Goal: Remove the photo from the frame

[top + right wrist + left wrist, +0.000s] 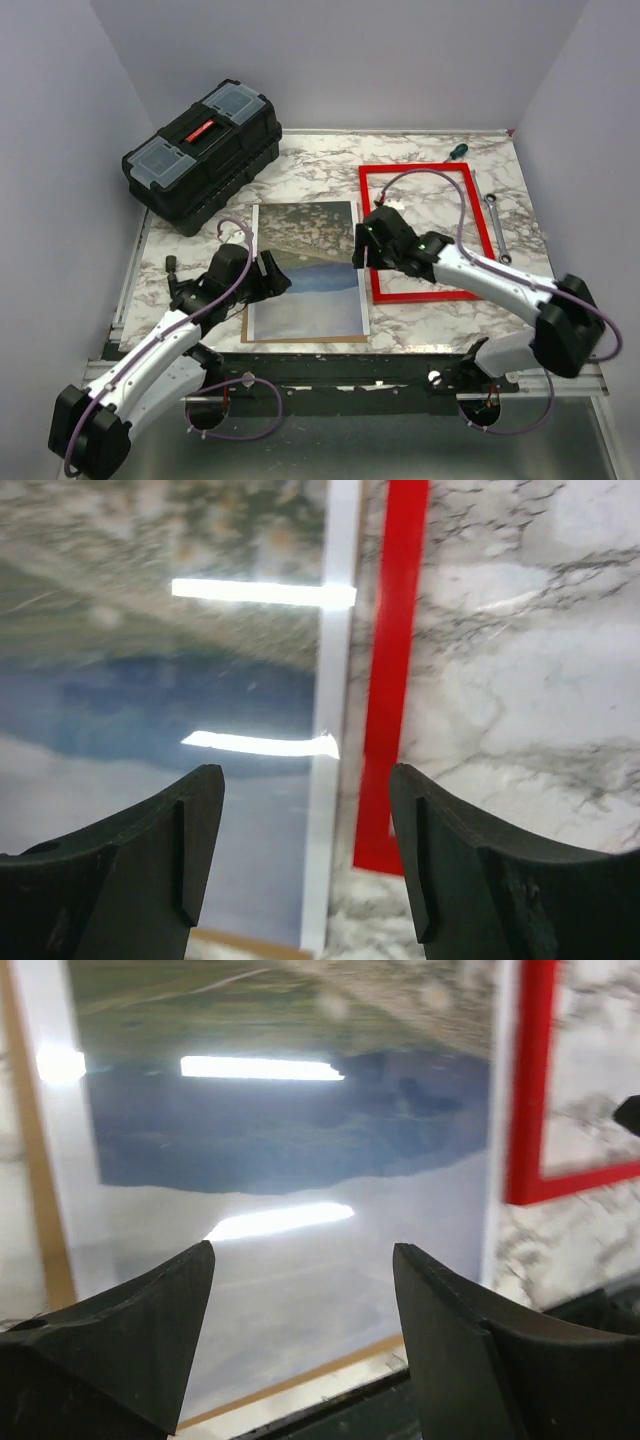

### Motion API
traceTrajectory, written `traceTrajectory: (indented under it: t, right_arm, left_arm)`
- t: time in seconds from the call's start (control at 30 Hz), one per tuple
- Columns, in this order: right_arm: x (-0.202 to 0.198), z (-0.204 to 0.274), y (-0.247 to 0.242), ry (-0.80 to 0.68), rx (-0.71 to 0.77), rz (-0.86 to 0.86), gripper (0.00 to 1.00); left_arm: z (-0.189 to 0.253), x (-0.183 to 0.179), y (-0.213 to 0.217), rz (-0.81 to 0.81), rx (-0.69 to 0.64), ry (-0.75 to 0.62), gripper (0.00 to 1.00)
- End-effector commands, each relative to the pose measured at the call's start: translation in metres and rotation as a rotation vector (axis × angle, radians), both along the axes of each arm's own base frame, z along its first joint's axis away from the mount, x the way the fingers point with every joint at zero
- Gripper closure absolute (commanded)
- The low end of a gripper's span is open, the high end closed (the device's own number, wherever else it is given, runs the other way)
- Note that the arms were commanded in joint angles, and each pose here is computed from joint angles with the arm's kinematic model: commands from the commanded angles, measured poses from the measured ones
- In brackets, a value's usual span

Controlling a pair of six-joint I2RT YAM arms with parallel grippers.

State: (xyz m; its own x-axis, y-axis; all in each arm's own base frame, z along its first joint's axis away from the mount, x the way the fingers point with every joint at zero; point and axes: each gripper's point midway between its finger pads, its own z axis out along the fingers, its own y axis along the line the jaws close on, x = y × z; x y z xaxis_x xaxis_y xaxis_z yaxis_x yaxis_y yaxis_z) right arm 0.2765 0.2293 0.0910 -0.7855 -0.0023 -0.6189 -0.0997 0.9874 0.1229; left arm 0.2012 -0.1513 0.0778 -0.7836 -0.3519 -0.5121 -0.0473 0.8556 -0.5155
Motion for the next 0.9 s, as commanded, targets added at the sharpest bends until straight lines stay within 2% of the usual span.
traceTrajectory:
  t: [0.0,0.1,0.2,0.33,0.47,0.63,0.7,0.87]
  right_arm:
    - [-0.063,0.01,0.009,0.143,0.236,0.06,0.27]
    - [-0.107,-0.009,0.012,0.242,0.418,0.087,0.27]
    - [-0.133,-0.02,0.008,0.275,0.557,0.086,0.28]
    - [-0.147,-0.034,-0.009,0.286,0.586,0.019,0.36]
    - [-0.155,-0.05,-0.016,0.299,0.599,-0.007,0.37]
    - [-0.157,-0.065,-0.01,0.31,0.651,-0.004,0.41]
    - [-0.155,-0.07,-0.009,0.3,0.677,-0.021,0.46]
    - [-0.154,-0.078,-0.012,0.298,0.717,-0.077,0.47]
  left_arm:
    - [0.057,-0.013,-0.04,-0.309,-0.152,-0.167,0.25]
    - [0.068,-0.028,-0.066,-0.477,-0.261,-0.19,0.24]
    - [0.061,-0.044,-0.086,-0.583,-0.318,-0.155,0.25]
    - [0.052,-0.054,-0.107,-0.627,-0.325,-0.111,0.25]
    - [0.046,-0.056,-0.122,-0.631,-0.322,-0.086,0.25]
    - [0.04,-0.053,-0.127,-0.613,-0.309,-0.079,0.25]
    - [0.036,-0.054,-0.127,-0.614,-0.302,-0.075,0.24]
    - [0.026,-0.054,-0.126,-0.602,-0.284,-0.058,0.24]
